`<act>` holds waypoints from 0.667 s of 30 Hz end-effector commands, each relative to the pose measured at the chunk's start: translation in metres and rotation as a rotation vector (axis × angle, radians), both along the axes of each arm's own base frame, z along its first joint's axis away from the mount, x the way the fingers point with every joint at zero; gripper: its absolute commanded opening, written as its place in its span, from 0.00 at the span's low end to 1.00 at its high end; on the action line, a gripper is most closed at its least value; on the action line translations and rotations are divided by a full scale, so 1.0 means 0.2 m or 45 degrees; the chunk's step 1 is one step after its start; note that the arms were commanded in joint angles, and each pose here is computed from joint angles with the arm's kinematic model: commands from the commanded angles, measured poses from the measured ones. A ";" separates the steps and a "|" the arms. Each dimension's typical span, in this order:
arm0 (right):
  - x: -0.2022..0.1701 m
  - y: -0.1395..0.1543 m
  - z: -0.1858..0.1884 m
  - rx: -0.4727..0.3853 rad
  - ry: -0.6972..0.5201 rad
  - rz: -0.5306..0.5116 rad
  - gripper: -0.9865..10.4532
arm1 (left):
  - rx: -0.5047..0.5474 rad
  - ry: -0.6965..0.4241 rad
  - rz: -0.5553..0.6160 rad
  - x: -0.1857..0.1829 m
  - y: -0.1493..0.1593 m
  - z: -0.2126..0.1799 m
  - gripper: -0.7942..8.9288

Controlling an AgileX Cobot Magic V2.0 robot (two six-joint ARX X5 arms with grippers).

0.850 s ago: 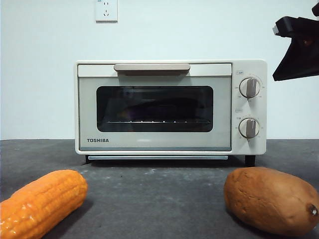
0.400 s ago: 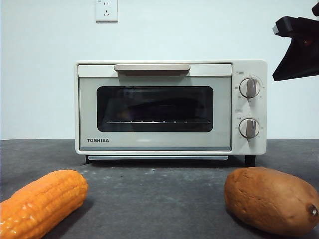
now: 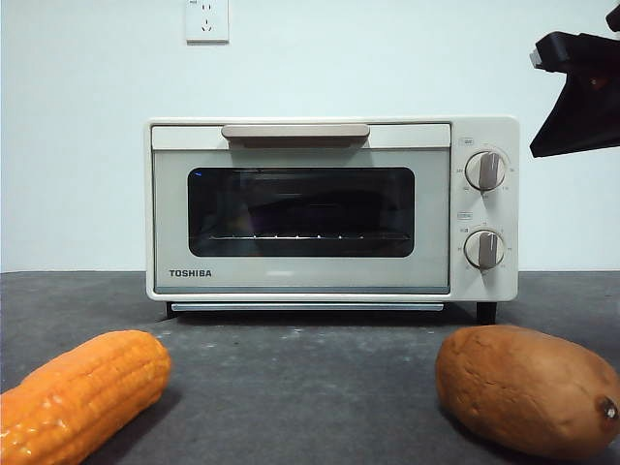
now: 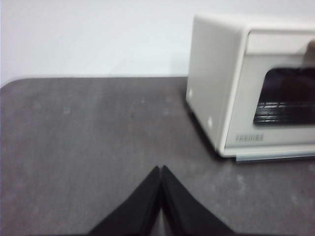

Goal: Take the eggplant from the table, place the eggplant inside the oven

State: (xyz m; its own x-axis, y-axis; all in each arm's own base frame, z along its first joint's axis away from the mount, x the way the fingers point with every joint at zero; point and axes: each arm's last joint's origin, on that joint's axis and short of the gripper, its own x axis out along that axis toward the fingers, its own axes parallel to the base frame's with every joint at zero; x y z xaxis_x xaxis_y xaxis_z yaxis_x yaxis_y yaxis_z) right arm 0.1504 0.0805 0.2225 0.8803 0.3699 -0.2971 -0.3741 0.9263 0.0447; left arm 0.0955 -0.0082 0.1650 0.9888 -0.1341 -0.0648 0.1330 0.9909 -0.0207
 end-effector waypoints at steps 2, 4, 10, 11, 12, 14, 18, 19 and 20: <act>0.00 0.01 0.01 0.018 -0.008 0.001 0.09 | 0.018 0.048 0.022 0.01 0.01 -0.05 0.09; 0.00 0.01 0.01 0.017 -0.008 0.001 0.09 | 0.019 0.080 0.026 0.01 0.01 -0.07 0.09; 0.00 0.01 0.01 0.017 -0.009 0.000 0.09 | 0.020 0.088 0.026 0.01 0.01 -0.07 0.09; 0.00 0.01 0.01 0.018 -0.009 0.001 0.09 | 0.020 0.088 0.026 0.01 0.01 -0.07 0.09; 0.00 0.01 0.01 0.017 -0.008 0.001 0.09 | 0.020 0.088 0.026 0.01 0.01 -0.07 0.09; 0.00 0.01 0.01 0.017 -0.008 0.001 0.09 | 0.020 0.088 0.026 0.01 0.01 -0.07 0.09; 0.00 0.01 0.01 0.017 -0.009 0.000 0.09 | 0.020 0.088 0.026 0.01 0.01 -0.07 0.09; 0.00 0.01 0.01 0.017 -0.009 0.000 0.09 | 0.020 0.088 0.026 0.01 0.01 -0.07 0.09; 0.00 0.01 0.01 0.017 -0.008 0.001 0.09 | 0.020 0.088 0.026 0.01 0.01 -0.07 0.09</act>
State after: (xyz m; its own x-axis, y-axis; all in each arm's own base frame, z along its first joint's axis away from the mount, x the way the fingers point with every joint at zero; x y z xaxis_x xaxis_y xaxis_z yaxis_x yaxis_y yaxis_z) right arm 0.1504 0.0805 0.2226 0.8804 0.3699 -0.2968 -0.3741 0.9263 0.0448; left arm 0.0950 -0.0066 0.1593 0.9858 -0.1165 -0.1213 0.1144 0.9931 -0.0241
